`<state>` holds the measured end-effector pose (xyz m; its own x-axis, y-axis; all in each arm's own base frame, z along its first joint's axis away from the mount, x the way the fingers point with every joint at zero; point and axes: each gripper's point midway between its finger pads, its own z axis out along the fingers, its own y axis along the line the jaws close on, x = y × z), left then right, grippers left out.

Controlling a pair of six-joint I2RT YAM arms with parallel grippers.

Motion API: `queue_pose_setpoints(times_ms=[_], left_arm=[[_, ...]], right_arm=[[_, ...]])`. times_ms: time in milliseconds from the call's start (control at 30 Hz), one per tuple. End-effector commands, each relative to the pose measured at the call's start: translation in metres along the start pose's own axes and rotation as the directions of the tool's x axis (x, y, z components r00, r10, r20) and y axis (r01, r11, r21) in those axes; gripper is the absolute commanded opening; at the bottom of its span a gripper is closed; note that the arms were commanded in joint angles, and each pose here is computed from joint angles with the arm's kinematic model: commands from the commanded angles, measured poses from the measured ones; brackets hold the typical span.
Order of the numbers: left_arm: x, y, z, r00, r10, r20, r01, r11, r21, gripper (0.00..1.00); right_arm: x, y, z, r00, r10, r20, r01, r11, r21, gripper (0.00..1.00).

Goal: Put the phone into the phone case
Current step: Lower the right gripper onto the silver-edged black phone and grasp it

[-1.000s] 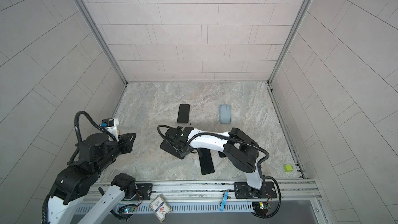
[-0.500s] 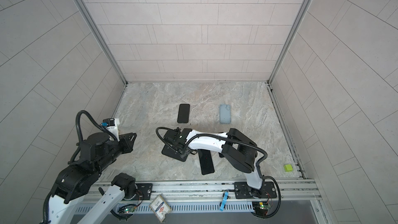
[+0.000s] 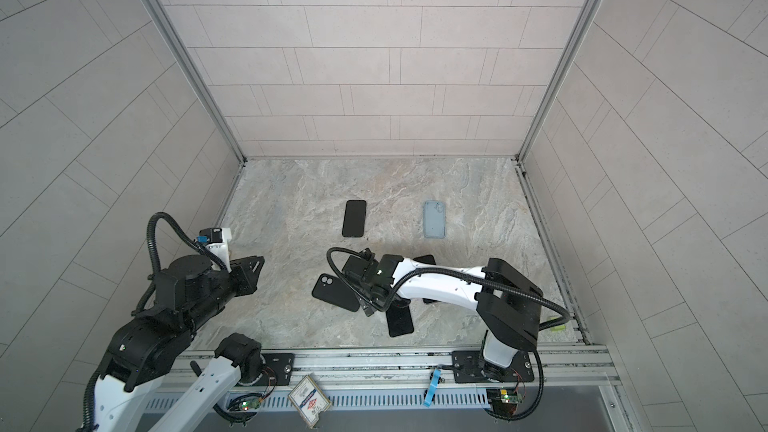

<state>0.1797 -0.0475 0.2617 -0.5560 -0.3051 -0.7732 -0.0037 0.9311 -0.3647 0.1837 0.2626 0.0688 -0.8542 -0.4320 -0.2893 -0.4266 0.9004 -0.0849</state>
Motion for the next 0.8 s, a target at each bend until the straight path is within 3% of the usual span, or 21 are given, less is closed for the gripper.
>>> queue_pose_setpoints(times_ms=[0, 300, 767], left_arm=[[-0.002, 0.001, 0.001, 1.0, 0.011, 0.019, -0.011, 1.0, -0.002, 0.19], [-0.002, 0.001, 0.0, 1.0, 0.011, 0.02, -0.011, 1.0, -0.002, 0.2], [-0.002, 0.001, 0.001, 1.0, 0.012, 0.014, -0.012, 1.0, -0.001, 0.2]], right_arm=[[0.016, -0.007, -0.001, 0.997, 0.079, -0.014, -0.079, 0.997, -0.014, 0.99], [0.057, -0.012, 0.027, 0.97, 0.223, -0.094, -0.227, 0.974, -0.029, 0.9], [0.078, -0.006, 0.029, 0.961, 0.227, -0.161, -0.243, 0.966, -0.089, 0.87]])
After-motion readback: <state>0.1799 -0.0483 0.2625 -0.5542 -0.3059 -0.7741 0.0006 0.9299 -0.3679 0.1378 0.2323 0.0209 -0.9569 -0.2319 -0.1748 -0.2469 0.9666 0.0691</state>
